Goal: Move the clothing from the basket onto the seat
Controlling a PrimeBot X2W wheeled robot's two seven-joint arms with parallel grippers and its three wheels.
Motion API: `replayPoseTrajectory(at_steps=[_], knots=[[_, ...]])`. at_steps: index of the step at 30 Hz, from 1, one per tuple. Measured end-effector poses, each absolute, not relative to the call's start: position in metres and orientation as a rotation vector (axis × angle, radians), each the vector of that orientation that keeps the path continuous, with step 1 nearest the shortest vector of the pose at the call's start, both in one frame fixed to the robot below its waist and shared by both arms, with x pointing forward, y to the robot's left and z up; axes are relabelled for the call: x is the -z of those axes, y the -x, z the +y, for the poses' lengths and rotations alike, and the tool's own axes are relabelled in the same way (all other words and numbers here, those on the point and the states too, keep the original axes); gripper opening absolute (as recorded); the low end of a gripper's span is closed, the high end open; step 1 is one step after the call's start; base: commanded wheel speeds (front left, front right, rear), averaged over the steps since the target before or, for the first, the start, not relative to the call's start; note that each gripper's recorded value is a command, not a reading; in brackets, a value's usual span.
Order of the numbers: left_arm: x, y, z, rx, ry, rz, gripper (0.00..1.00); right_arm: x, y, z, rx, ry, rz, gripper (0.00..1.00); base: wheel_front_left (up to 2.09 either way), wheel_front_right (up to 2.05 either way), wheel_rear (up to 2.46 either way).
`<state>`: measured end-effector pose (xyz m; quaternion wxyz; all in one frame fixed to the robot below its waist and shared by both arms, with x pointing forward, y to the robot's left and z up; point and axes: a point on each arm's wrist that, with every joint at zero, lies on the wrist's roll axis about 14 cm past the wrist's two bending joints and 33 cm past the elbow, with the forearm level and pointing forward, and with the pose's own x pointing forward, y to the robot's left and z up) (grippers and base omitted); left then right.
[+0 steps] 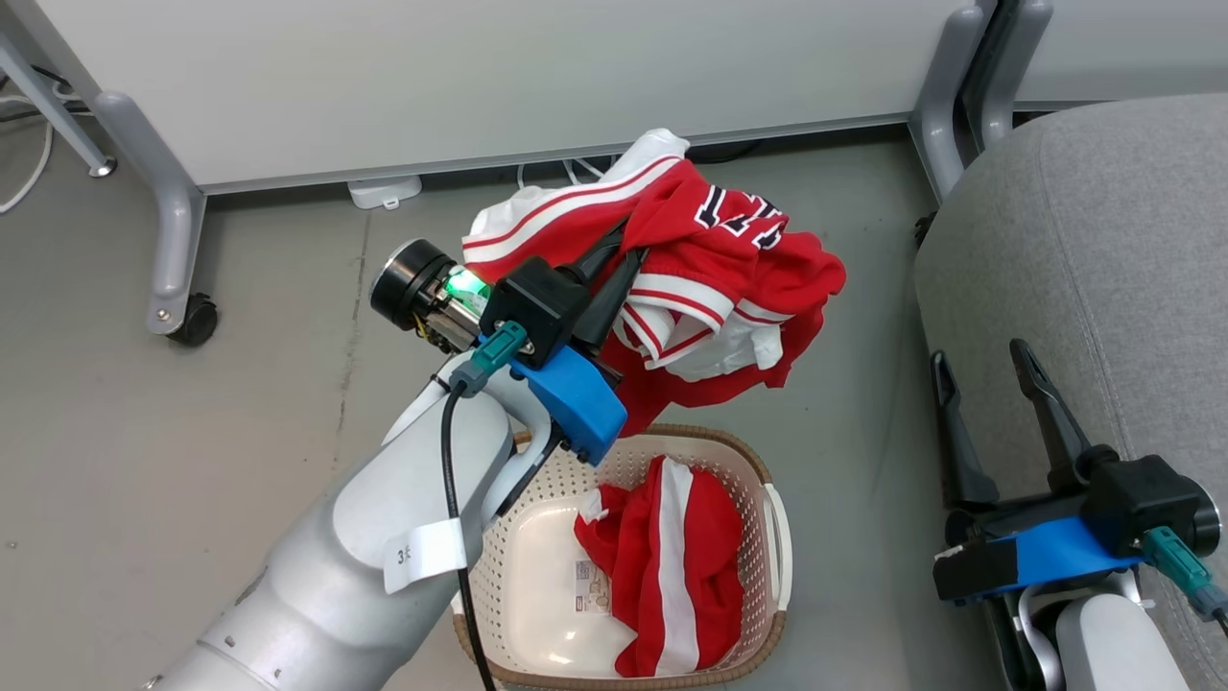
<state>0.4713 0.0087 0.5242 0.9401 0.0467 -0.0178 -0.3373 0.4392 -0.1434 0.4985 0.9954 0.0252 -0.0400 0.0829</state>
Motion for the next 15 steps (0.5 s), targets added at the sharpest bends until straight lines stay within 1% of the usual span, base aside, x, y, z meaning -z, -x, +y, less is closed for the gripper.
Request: replayPoseTrajectory(at_steps=[9, 15], knots=[[-0.528, -0.464, 0.010, 0.689, -0.100, -0.045, 0.00, -0.505, -0.437, -0.137, -0.186, -0.049, -0.097, 1.00, 0.00, 0.00, 0.00], [-0.529, -0.463, 0.010, 0.691, -0.099, -0.047, 0.00, -0.513, -0.438, -0.124, -0.228, -0.011, -0.120, 1.00, 0.00, 0.00, 0.00]])
